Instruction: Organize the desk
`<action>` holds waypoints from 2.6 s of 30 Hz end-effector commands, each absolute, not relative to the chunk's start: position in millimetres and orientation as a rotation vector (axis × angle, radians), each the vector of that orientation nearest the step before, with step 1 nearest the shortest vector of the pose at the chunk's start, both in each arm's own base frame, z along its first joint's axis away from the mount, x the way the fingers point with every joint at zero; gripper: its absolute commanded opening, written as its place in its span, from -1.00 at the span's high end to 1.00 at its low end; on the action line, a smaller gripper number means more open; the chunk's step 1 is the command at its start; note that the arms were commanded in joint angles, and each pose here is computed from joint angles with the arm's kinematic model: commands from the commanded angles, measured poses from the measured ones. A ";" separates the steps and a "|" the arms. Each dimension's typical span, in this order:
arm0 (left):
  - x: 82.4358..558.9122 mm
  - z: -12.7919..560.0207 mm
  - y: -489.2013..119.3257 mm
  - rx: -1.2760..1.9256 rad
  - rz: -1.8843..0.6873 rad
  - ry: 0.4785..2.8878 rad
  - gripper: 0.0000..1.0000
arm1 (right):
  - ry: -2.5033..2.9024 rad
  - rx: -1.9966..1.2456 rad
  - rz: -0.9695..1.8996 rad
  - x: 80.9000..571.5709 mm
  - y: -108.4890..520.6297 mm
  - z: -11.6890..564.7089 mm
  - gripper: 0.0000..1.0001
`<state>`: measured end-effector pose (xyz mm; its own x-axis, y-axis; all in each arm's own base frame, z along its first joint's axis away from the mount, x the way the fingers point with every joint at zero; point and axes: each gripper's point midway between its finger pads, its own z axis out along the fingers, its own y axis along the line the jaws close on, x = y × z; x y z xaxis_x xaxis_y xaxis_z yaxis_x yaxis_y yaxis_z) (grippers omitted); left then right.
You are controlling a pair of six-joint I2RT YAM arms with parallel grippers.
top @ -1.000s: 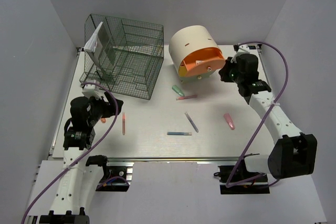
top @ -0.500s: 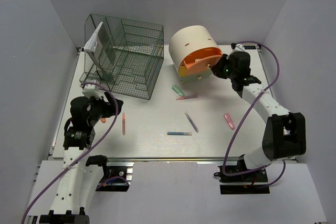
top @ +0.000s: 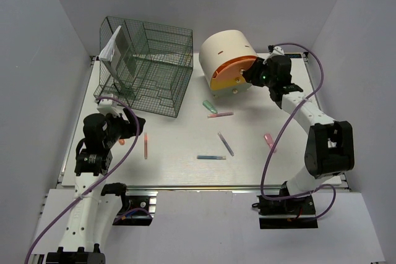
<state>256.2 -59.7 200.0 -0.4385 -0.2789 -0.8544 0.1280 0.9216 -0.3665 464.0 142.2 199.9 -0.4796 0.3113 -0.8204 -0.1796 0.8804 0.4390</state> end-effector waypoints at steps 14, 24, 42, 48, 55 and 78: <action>256.9 195.9 -56.6 -0.116 -0.444 1.981 -0.62 | 1.871 -0.020 0.643 484.9 157.3 223.4 -0.28; 256.6 196.0 -56.6 -0.116 -0.444 1.980 -0.63 | 1.879 -0.099 0.628 475.3 158.3 219.5 0.25; 257.3 193.5 -57.2 -0.116 -0.447 1.989 -0.63 | 1.965 -0.382 0.574 478.4 171.0 176.0 -0.07; 257.2 193.5 -57.4 -0.115 -0.448 1.989 -0.63 | 1.973 -0.363 0.586 483.6 173.9 167.6 -0.12; 257.0 193.2 -57.4 -0.116 -0.448 1.991 -0.63 | 1.940 -0.350 0.592 483.8 175.5 167.2 0.00; 257.2 192.8 -57.0 -0.119 -0.446 1.992 -0.63 | 1.938 -0.265 0.566 445.7 156.9 162.2 0.60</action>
